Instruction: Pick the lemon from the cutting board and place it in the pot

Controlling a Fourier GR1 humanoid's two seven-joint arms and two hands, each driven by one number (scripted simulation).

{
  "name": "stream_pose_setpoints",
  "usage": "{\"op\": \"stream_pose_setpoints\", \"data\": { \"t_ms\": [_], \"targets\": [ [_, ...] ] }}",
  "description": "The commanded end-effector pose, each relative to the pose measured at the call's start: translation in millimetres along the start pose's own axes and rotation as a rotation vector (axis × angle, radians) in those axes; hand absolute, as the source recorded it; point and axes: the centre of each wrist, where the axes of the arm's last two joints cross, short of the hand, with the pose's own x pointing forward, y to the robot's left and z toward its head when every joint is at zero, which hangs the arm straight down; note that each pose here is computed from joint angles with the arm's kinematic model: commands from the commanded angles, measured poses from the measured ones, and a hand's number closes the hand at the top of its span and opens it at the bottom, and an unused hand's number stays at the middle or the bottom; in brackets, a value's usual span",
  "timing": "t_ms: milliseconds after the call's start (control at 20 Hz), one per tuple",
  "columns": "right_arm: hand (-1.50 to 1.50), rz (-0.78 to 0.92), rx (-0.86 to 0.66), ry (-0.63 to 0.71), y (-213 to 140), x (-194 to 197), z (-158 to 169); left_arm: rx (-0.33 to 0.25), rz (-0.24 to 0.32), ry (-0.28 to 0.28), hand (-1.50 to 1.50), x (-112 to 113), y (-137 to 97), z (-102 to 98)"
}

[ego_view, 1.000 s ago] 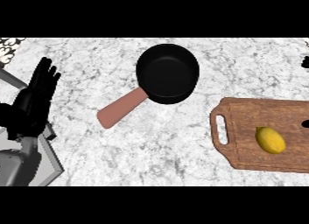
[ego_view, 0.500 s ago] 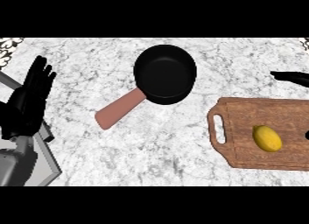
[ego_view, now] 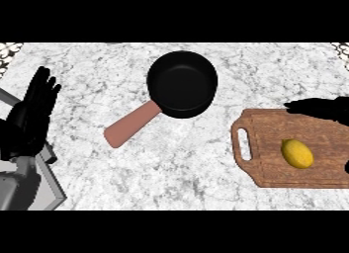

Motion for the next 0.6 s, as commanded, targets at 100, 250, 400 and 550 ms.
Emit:
{"op": "stream_pose_setpoints", "data": {
  "t_ms": [100, 250, 400, 550],
  "targets": [
    [-1.5, -0.051, 0.083, -0.068, 25, 11, -32, -0.002, -0.01, 0.017, 0.0, -9, 2, 5],
    [-1.5, -0.047, 0.096, -0.029, 24, 0, 3, 0.009, 0.003, -0.005, 0.0, 16, 3, 11],
    [-1.5, 0.019, 0.11, 0.038, 26, -1, -9, 0.016, -0.012, -0.007, 0.0, 0, 14, 8],
    [-1.5, 0.036, 0.095, 0.068, 33, 7, -26, 0.003, -0.01, -0.002, 0.0, 6, 11, -8]
  ]
}}
